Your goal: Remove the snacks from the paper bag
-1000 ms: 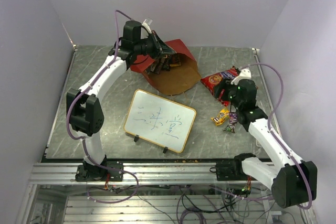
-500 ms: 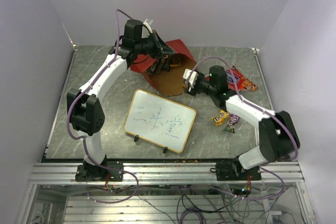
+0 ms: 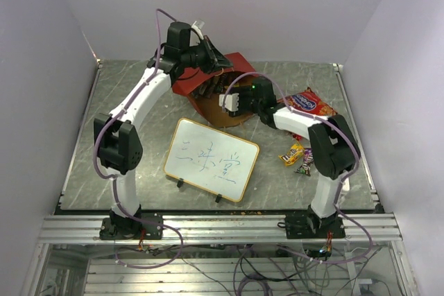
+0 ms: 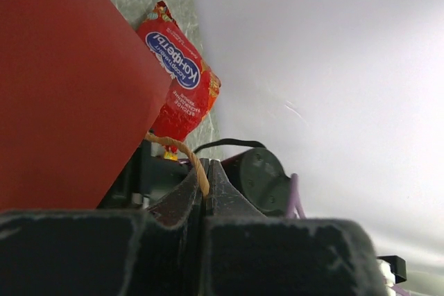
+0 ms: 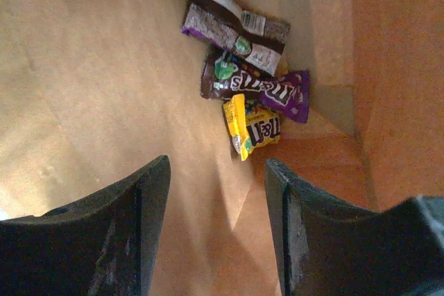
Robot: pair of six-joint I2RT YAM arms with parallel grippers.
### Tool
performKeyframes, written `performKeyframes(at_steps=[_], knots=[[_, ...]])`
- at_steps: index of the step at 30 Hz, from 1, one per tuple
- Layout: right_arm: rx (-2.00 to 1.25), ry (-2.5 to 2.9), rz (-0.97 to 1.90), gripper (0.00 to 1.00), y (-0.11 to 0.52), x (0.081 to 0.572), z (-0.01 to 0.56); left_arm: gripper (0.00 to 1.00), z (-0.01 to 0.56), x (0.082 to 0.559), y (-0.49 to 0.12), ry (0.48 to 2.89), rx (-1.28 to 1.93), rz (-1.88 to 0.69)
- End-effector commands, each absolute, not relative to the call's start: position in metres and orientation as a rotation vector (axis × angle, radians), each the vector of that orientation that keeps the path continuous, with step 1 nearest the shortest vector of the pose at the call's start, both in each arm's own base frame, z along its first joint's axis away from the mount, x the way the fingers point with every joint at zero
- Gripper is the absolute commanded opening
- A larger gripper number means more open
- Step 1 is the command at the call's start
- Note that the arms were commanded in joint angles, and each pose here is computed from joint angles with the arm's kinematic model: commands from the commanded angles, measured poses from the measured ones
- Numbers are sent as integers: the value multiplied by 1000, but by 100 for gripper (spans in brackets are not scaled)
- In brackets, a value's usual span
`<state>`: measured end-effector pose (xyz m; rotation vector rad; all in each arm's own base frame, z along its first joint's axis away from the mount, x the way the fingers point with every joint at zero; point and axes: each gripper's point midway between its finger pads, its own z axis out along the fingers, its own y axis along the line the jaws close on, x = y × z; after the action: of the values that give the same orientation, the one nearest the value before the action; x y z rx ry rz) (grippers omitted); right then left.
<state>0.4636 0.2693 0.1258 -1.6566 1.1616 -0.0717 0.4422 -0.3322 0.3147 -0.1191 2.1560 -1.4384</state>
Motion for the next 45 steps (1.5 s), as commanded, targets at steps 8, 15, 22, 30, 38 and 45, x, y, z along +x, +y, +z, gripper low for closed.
performKeyframes(at_steps=[8,15,22,30,38,45], knots=[[-1689,1240,-360,62,268,539,77,7,325,436,-348,2162,-70,-1466],[-1668,1239,-470,67,271,573,65,7,317,427,-355,2205,-55,-1466],[-1664,1252,-531,68,263,598,47,7,311,427,-360,2233,-55,-1460],[-1653,1249,-537,69,255,610,37,7,309,426,-366,2242,-53,-1474],[-1653,1248,-516,62,253,618,31,7,310,426,-371,2247,-52,-1484],[-1663,1252,-474,41,256,613,26,7,311,427,-372,2246,-56,-1487]])
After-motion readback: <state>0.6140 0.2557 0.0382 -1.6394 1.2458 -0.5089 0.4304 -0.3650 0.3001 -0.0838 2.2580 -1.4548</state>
